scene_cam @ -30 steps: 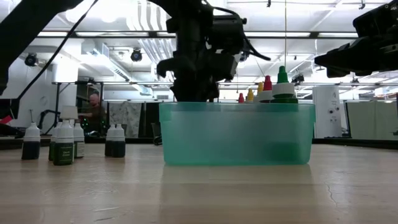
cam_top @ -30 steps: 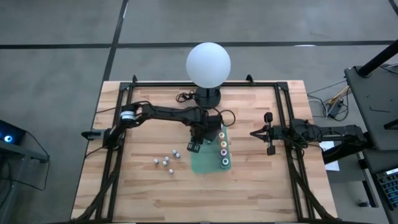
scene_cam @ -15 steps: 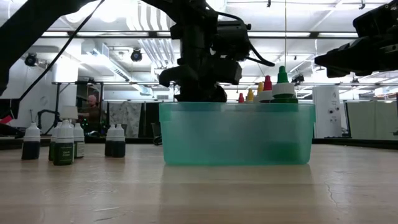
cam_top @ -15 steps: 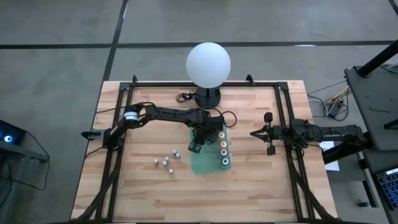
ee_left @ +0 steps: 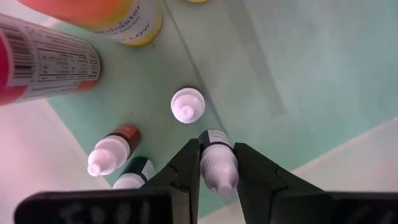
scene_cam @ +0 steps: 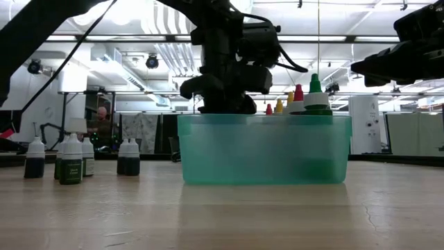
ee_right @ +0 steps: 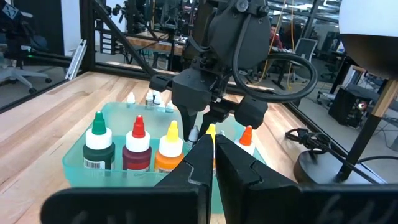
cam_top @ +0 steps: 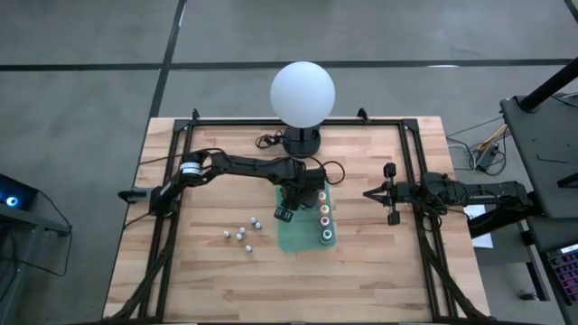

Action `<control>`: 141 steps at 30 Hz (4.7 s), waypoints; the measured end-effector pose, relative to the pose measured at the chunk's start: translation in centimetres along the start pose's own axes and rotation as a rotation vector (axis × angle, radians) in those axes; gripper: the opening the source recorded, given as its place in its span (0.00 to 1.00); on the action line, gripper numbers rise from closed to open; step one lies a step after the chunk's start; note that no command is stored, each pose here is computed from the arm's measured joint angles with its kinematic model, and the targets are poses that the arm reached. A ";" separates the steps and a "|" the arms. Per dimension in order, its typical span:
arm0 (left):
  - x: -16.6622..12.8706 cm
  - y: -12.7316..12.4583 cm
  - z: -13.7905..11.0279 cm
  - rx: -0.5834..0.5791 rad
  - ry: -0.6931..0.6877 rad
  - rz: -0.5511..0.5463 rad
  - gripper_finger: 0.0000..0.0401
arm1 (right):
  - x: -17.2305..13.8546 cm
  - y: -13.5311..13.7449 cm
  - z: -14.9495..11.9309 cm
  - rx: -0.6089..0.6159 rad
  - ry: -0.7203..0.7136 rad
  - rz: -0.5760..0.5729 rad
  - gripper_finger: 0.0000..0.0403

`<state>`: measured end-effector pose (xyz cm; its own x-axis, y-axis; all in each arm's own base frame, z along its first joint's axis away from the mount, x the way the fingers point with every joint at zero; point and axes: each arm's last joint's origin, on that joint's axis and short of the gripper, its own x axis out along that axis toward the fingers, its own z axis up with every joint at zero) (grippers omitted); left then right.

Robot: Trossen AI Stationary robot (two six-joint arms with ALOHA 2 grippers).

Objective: Pick & Place food coloring
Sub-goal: Put the small red food coloring bottle into the green bin, then put the top small blue food coloring bottle into the green bin

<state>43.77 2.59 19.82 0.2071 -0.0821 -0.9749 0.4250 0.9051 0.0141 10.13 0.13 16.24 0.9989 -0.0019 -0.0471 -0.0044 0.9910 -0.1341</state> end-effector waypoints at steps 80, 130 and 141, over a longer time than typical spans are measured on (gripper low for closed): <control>2.2 0.3 -0.3 -0.032 -0.010 0.010 0.27 | 0.0 0.0 0.0 0.000 -0.001 0.000 0.02; -4.1 0.1 -0.2 -0.092 -0.073 0.076 0.30 | 0.0 0.0 0.0 0.000 0.000 0.000 0.02; -8.7 -1.3 -0.8 -0.126 -0.151 0.104 0.30 | 0.0 0.0 -0.1 0.002 0.008 0.001 0.02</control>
<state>40.71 2.41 28.12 0.3777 -0.0384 -0.9251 0.2832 0.9561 0.0759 10.18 0.13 16.18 0.9985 -0.0022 -0.0546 -0.0051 0.9912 -0.1325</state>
